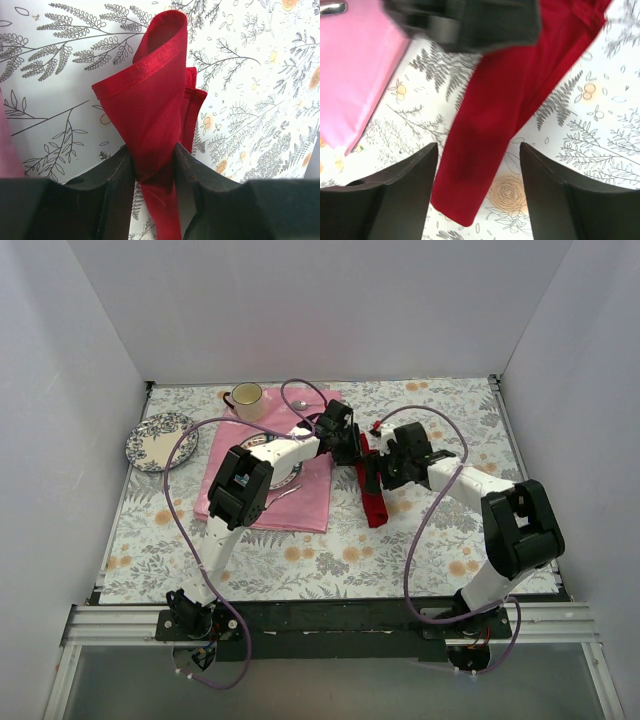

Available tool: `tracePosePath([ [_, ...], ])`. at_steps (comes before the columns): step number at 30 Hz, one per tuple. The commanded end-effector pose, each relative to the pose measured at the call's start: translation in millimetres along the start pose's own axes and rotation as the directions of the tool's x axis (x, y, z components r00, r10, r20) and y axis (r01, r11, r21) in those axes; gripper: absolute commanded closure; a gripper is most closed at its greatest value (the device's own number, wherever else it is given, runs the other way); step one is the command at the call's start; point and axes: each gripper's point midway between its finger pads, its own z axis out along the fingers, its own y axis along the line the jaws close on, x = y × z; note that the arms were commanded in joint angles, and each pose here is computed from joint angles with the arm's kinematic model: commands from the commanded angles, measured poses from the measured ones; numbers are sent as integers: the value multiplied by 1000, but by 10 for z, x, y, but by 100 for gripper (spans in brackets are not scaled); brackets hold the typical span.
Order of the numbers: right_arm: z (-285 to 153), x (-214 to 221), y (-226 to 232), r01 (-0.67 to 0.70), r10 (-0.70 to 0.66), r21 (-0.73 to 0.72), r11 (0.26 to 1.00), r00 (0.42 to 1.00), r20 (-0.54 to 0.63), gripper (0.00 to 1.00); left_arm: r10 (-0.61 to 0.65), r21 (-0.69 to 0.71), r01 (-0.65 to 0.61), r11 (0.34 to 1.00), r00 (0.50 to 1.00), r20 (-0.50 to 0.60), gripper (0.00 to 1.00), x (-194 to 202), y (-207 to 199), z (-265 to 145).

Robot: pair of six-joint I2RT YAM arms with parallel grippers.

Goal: Fold the napkin, place the utensils inside, and roll it up
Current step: Roll the napkin with the utensil

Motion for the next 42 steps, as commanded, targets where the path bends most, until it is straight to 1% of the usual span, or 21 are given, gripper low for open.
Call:
tracePosePath([
  [1, -97, -194, -193, 168, -184, 323, 932, 983, 21, 25, -5, 4, 5, 1000, 1000, -21, 68, -13, 16, -18],
  [2, -62, -198, -98, 192, -210, 327, 925, 977, 20, 25, -6, 8, 6, 1000, 1000, -24, 68, -7, 10, -19],
  [4, -51, -288, -94, 193, -224, 376, 906, 974, 40, 24, -13, 10, 14, 1000, 1000, -28, 69, -9, 13, -32],
  [6, 16, -351, -10, 203, -240, 386, 900, 970, 48, 25, -23, 17, 24, 1000, 999, -32, 69, -7, 1, -43],
  [8, 112, -337, 13, 209, -240, 396, 894, 970, 30, 26, -38, 23, 39, 999, 999, -38, 70, 4, 5, -46],
  [10, 151, -381, -12, 180, -219, 434, 883, 975, 41, 27, -50, 32, 51, 998, 998, -43, 70, 12, 3, -53],
  [11, 209, -350, 5, 184, -220, 433, 882, 975, 33, 27, -54, 35, 55, 998, 997, -46, 71, 14, 3, -62],
  [13, 247, -378, 26, 170, -219, 440, 882, 974, 63, 28, -72, 36, 74, 997, 996, -52, 72, 32, 23, -59],
  [17, 325, -374, 65, 146, -203, 450, 881, 976, 82, 30, -95, 43, 98, 994, 994, -56, 73, 40, 37, -84],
  [23, 455, -236, 17, 120, -166, 463, 878, 984, 60, 37, -119, 62, 123, 990, 991, -69, 73, 50, 25, -100],
  [26, 480, -170, 17, 92, -139, 451, 888, 988, 70, 44, -117, 68, 122, 990, 991, -67, 73, 53, 4, -125],
  [27, 497, -108, 12, 88, -131, 443, 892, 989, 66, 49, -117, 71, 123, 990, 990, -73, 73, 71, 5, -130],
  [29, 497, -58, 25, 68, -104, 409, 910, 992, 66, 54, -113, 80, 118, 990, 991, -70, 73, 54, -4, -155],
  [31, 515, -58, 65, 40, -80, 368, 929, 992, 95, 60, -102, 91, 109, 990, 992, -72, 73, 38, -13, -185],
  [33, 486, -79, 19, -7, -35, 336, 942, 992, 118, 67, -86, 96, 92, 991, 994, -69, 68, 10, -1, -209],
  [34, 507, -25, 52, -16, -17, 283, 959, 994, 112, 70, -78, 110, 85, 990, 995, -63, 66, -26, -39, -263],
  [36, 463, -58, 2, -52, 19, 231, 972, 990, 141, 75, -55, 120, 61, 991, 997, -48, 63, -80, -56, -314],
  [37, 468, -39, 56, -68, 44, 167, 984, 988, 148, 76, -53, 119, 57, 991, 998, -38, 60, -126, -48, -344],
  [39, 430, -56, 15, -101, 85, 96, 990, 983, 160, 77, -31, 129, 34, 991, 999, -22, 57, -185, -95, -437],
  [40, 434, -57, 95, -100, 94, 30, 995, 984, 153, 77, -27, 129, 28, 991, 1000, -16, 55, -207, -93, -467],
  [42, 447, -48, 50, -113, 114, -11, 993, 984, 139, 77, -14, 136, 14, 991, 1000, -2, 55, -247, -121, -551],
])
